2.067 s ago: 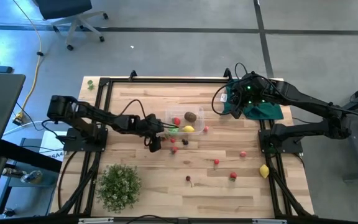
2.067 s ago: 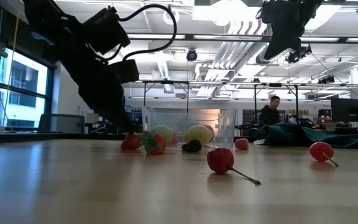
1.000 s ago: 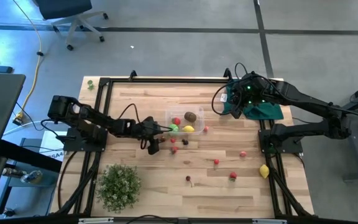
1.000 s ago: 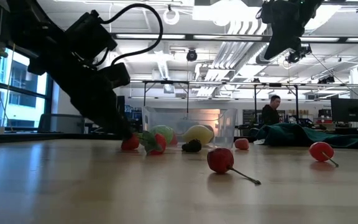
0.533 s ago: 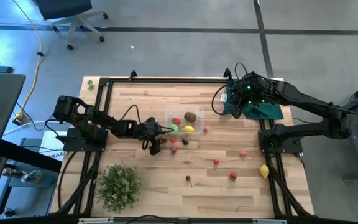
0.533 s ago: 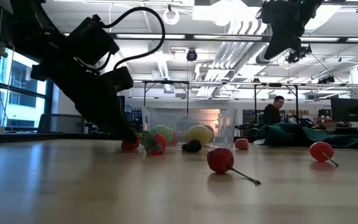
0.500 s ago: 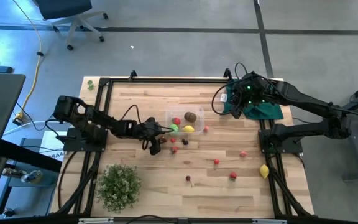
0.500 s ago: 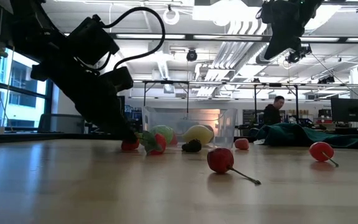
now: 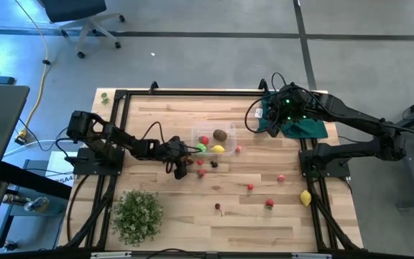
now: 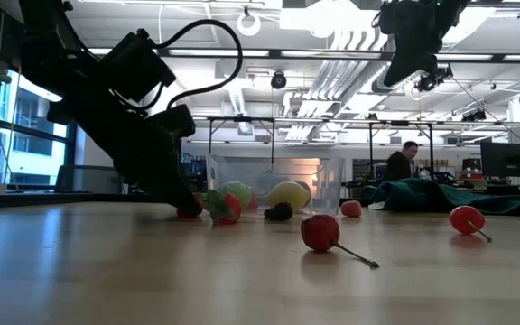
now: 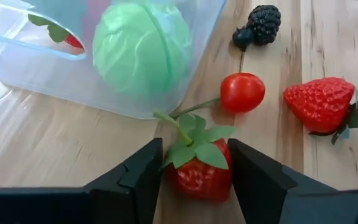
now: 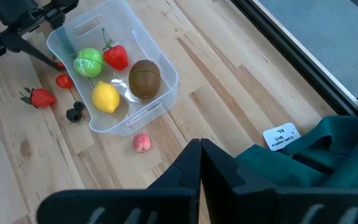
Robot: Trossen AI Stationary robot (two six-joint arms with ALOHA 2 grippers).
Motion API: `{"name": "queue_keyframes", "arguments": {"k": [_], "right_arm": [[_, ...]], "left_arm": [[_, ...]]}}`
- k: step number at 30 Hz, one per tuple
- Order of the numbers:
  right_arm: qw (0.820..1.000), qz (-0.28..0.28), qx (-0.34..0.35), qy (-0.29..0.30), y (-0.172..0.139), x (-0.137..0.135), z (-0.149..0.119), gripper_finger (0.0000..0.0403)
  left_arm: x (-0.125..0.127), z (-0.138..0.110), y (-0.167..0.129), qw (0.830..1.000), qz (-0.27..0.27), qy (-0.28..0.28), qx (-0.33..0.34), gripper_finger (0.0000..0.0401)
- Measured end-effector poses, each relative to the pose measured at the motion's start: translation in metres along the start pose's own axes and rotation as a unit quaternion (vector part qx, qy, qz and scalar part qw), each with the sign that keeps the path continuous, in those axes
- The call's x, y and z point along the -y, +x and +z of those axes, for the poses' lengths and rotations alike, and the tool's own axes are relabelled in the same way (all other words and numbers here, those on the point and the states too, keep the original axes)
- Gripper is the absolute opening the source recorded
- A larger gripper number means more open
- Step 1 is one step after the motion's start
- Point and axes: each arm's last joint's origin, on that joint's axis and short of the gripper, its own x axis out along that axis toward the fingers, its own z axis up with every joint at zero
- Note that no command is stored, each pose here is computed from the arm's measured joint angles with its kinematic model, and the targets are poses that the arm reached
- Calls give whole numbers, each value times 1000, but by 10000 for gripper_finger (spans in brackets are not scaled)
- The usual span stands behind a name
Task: Pick and placing Produce into tupperware
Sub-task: Put the red strawberry into the transparent bin
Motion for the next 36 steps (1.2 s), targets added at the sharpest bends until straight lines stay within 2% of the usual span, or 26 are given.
{"name": "queue_keyframes", "arguments": {"k": [7,13,27,36], "right_arm": [[1000,0,0,0,0,0,0,0],[1000,0,0,0,0,0,0,0],[1000,0,0,0,0,0,0,0],[1000,0,0,0,0,0,0,0]], "left_arm": [[0,0,0,1000,1,-7,-4,134],[-1,-1,0,1000,2,-7,-6,148],[-1,-1,0,1000,3,-14,-7,144],[-1,5,-17,1000,9,-24,-13,142]]}}
